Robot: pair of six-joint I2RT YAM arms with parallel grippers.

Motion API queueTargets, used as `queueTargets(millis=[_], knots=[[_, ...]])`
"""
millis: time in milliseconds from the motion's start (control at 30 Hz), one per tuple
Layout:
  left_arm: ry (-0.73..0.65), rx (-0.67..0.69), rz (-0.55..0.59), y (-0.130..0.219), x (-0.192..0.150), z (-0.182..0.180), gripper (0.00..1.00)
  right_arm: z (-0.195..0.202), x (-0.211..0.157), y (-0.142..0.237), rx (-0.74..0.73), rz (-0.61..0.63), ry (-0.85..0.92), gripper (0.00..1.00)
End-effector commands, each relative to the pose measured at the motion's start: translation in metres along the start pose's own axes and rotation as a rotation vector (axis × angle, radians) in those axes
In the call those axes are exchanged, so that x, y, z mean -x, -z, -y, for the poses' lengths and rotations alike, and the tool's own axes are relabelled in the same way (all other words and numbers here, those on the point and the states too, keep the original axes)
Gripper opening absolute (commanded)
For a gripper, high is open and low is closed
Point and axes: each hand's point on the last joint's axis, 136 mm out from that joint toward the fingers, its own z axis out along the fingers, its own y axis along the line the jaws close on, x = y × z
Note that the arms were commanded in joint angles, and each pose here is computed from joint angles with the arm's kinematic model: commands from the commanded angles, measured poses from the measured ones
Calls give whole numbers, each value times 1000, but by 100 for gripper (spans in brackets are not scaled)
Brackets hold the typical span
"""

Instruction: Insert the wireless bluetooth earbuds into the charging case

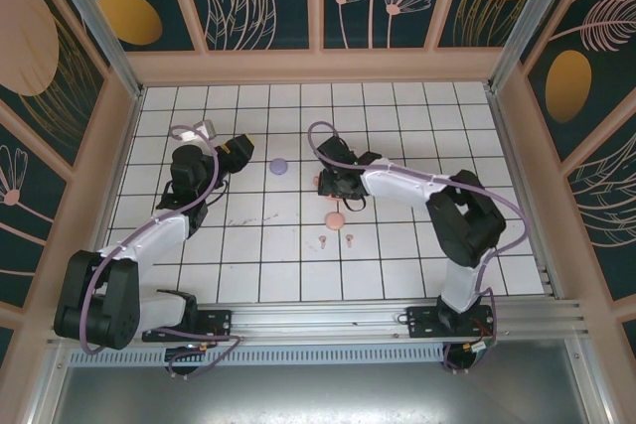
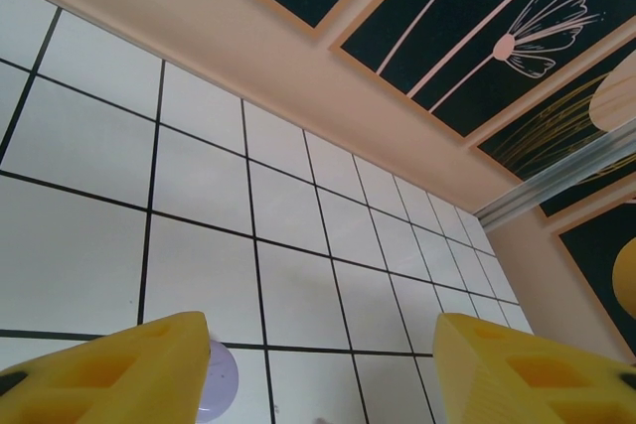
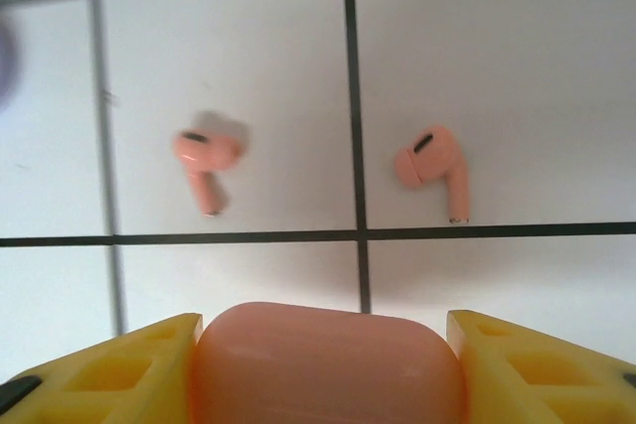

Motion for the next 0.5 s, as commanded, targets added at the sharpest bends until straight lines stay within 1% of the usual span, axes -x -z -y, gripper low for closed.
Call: queueTargets(millis=[0, 133, 233, 367, 467], knots=[[-15, -72, -6, 3, -2, 11, 61, -13, 27, 37, 82, 89, -52, 51], [1, -174, -29, 5, -14, 23, 61, -26, 59, 61, 166, 156, -111, 51], [21, -263, -48, 6, -26, 35, 61, -37, 80, 71, 241, 182, -167, 51], [38, -370, -58, 7, -44, 57, 61, -54, 100, 77, 334, 193, -247, 51], [47, -443, -46, 9, -54, 73, 61, -60, 112, 78, 365, 211, -309, 51]])
